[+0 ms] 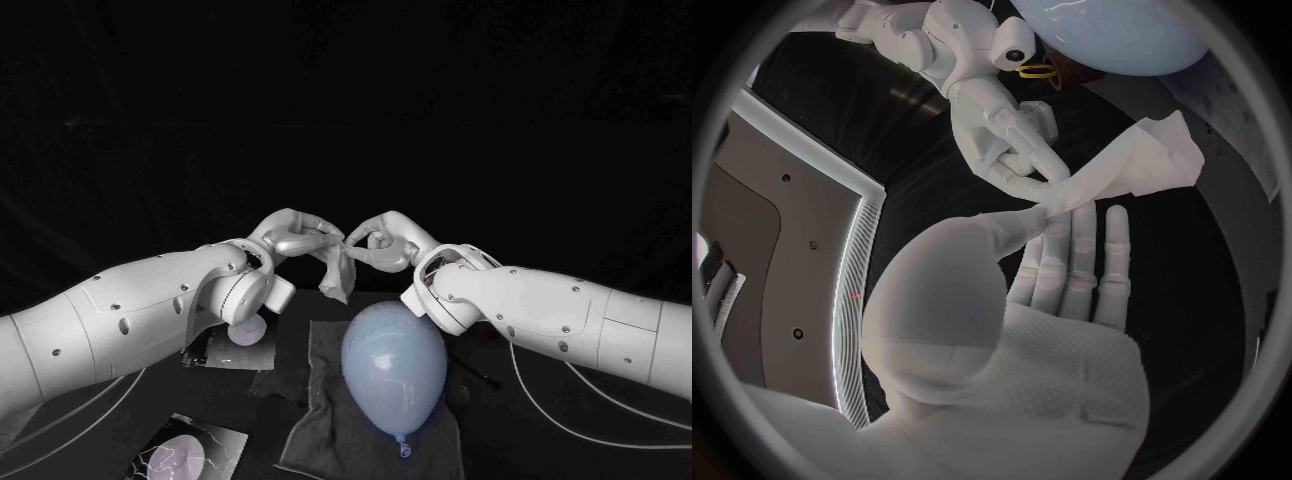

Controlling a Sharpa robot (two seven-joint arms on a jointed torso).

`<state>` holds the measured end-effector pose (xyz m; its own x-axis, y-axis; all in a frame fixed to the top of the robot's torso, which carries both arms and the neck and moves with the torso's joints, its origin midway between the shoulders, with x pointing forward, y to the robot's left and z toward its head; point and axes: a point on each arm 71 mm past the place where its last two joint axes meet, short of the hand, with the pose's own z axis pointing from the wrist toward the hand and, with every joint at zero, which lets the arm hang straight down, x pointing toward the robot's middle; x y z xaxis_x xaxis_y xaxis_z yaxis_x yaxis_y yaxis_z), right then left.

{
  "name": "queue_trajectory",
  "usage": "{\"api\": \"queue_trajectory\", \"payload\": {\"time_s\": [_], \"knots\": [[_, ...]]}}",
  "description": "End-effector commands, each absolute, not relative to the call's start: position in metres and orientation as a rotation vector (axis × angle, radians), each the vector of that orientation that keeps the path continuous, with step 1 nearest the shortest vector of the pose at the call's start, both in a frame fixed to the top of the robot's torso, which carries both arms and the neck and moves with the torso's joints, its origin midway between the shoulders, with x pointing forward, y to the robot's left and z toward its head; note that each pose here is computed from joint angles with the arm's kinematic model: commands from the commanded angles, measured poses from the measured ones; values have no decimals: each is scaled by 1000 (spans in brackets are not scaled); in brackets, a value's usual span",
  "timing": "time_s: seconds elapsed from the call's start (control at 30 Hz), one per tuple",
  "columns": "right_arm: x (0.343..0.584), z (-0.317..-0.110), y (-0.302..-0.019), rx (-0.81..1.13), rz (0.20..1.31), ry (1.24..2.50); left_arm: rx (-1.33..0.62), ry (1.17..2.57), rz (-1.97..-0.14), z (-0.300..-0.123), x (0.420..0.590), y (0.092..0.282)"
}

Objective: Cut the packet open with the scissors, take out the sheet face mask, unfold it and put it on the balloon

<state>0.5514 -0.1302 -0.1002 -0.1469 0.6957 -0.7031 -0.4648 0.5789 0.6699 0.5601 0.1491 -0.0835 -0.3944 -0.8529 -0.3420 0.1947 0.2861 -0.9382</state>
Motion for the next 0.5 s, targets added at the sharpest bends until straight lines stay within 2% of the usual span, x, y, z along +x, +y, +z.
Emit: {"api": "queue_trajectory", "payload": {"time_s": [0.03,0.5], "knots": [[551,-99,-130,204,1030,1361,-620,1552,-1334,-81,559,147],[548,-95,-137,202,1008,1299,-653,1531,-1322,-81,561,152]]}}
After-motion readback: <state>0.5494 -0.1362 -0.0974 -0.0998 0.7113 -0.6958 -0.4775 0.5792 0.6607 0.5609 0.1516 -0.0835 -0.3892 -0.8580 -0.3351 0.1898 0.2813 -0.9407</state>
